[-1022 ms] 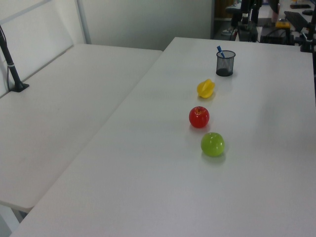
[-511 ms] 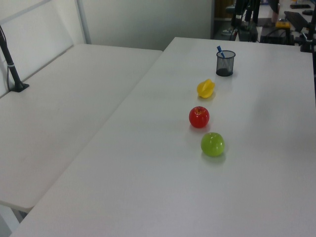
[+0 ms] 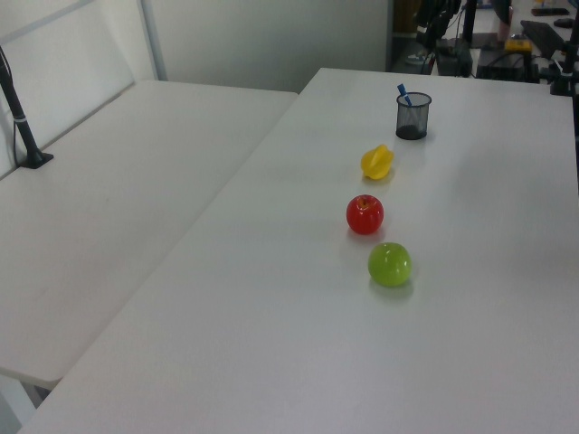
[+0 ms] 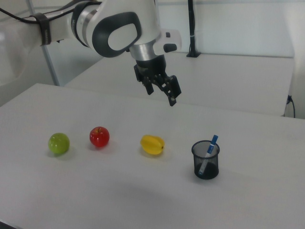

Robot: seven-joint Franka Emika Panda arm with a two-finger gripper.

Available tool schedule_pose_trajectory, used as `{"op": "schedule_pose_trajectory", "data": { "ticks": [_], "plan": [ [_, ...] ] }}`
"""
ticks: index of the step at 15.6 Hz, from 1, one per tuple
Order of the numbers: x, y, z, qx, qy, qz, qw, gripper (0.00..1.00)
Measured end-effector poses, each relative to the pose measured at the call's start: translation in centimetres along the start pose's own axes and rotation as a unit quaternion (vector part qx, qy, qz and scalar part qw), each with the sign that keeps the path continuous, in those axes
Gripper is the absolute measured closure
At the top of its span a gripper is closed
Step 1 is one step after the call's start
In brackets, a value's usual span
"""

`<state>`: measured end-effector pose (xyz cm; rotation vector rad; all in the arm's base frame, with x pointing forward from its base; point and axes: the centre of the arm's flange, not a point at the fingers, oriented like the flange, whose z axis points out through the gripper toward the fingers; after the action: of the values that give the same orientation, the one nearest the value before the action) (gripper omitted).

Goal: Take marker pen
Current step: 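Move the open gripper over the black mesh pen cup, then lower the gripper and close it on the blue-capped marker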

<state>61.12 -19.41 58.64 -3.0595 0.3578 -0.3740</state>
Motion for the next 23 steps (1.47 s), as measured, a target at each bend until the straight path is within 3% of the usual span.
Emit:
{"op": "schedule_pose_trajectory", "data": {
  "ticks": [8,9,13,15,19,23],
  "plan": [
    [3.4,4.8,8.5,-0.045,0.063,0.028,0.9966,0.04],
    [3.6,5.2,9.3,-0.047,0.070,0.033,0.9959,0.13],
    [4.1,7.0,11.0,-0.041,0.091,0.047,0.9939,0.19],
    [3.9,7.8,11.6,-0.028,0.091,0.043,0.9945,0.28],
    [3.8,8.2,13.5,-0.028,0.081,0.034,0.9957,0.30],
    [4.4,8.7,14.9,-0.043,0.109,0.034,0.9925,0.32]
  ]
}}
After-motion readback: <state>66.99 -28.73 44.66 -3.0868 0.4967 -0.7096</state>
